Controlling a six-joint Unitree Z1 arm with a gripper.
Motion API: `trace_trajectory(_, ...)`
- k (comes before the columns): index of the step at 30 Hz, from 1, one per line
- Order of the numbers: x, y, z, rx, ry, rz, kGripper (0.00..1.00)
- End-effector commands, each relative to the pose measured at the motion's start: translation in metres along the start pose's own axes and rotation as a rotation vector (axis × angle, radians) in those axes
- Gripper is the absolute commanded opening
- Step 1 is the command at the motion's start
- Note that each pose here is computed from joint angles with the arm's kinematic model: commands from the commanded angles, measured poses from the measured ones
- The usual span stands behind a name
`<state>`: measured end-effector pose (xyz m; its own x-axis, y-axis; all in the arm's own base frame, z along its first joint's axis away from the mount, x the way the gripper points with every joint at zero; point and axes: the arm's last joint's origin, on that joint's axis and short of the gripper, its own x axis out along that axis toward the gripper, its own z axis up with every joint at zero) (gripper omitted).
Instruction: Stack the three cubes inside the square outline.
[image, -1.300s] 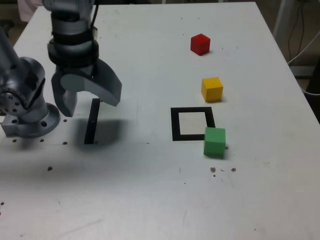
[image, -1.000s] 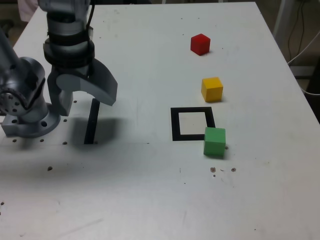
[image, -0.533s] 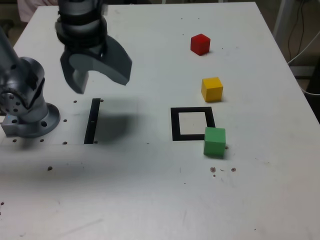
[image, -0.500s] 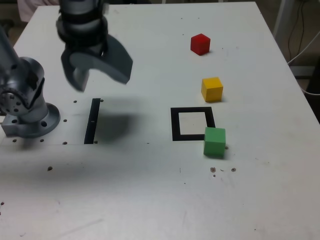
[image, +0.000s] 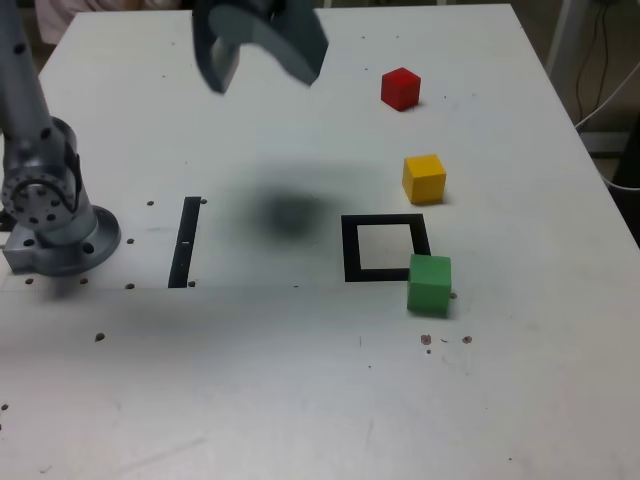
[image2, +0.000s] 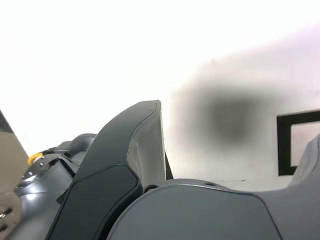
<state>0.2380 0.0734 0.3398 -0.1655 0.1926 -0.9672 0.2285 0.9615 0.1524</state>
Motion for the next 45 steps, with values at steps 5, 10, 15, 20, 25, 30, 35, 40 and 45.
trace_trajectory(5,-0.018,0.044,0.035,0.018,-0.056,0.008,1.0)
trace_trajectory(10,-0.014,0.074,0.056,0.038,-0.08,0.002,1.0)
trace_trajectory(15,-0.006,0.107,0.077,0.056,-0.094,0.007,1.0)
trace_trajectory(20,0.01,0.134,0.087,0.054,-0.076,0.012,1.0)
trace_trajectory(25,0.024,0.157,0.094,-0.008,-0.061,0.018,1.0)
trace_trajectory(30,0.039,0.169,0.098,-0.083,-0.041,-0.003,0.99)
trace_trajectory(35,0.052,0.175,0.11,-0.091,-0.03,-0.016,0.99)
trace_trajectory(40,0.069,0.184,0.117,-0.106,-0.018,-0.028,0.99)
trace_trajectory(45,0.079,0.19,0.121,-0.156,-0.016,-0.04,0.99)
